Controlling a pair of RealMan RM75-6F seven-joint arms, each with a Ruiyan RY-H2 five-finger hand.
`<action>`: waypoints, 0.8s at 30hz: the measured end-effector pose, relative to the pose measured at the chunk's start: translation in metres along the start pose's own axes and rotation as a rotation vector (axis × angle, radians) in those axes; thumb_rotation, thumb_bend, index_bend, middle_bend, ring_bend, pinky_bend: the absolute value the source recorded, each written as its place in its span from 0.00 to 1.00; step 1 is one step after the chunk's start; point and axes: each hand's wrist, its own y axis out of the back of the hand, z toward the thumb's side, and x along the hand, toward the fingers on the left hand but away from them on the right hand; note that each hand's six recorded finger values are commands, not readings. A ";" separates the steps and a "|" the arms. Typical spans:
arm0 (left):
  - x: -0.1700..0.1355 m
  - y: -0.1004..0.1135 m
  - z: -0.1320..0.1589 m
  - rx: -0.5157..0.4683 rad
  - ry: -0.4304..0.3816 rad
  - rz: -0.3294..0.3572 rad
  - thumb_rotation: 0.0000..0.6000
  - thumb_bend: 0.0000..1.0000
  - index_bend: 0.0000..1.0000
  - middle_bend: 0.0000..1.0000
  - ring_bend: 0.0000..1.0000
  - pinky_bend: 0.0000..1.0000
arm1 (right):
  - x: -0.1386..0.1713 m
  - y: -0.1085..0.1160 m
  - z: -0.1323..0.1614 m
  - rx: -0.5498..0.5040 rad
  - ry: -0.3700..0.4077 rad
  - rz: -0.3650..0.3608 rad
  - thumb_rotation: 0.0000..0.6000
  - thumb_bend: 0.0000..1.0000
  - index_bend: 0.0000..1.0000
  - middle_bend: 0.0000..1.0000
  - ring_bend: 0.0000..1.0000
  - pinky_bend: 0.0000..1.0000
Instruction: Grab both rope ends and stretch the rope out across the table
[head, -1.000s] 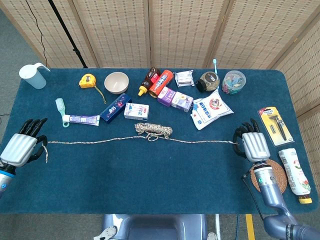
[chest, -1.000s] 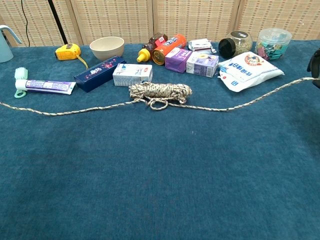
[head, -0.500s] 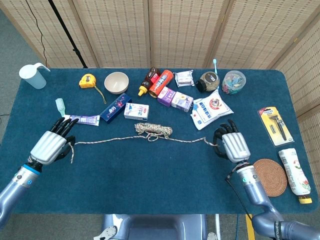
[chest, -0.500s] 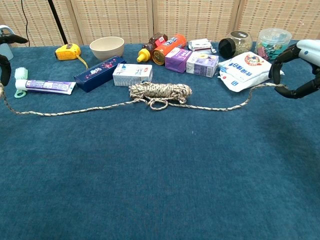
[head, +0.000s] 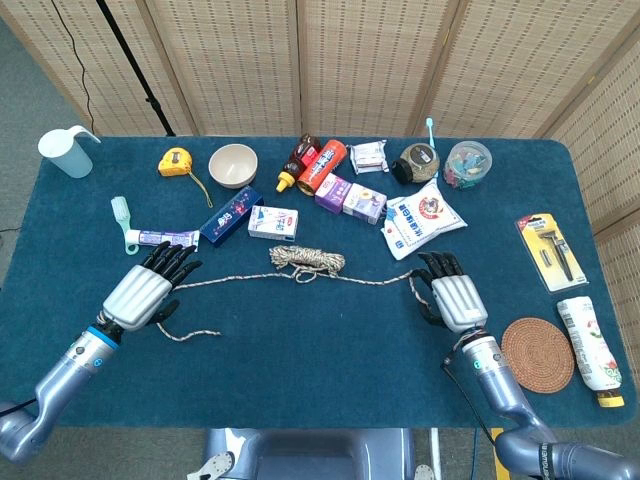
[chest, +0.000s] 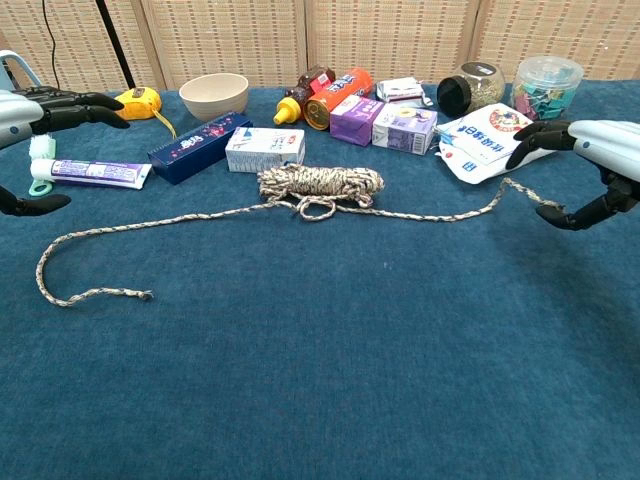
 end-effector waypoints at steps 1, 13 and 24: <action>0.001 0.000 0.002 -0.002 -0.001 -0.002 1.00 0.28 0.01 0.00 0.00 0.00 | 0.001 0.001 -0.001 0.004 -0.002 0.003 1.00 0.45 0.09 0.00 0.00 0.00; -0.009 0.014 -0.012 -0.014 0.051 0.016 0.96 0.24 0.00 0.00 0.00 0.00 | 0.014 0.015 -0.010 0.025 -0.018 0.022 1.00 0.28 0.00 0.00 0.00 0.00; -0.027 0.021 -0.031 -0.016 0.112 0.007 0.86 0.21 0.00 0.00 0.00 0.00 | 0.018 0.021 -0.013 0.023 -0.026 0.017 1.00 0.12 0.00 0.00 0.00 0.00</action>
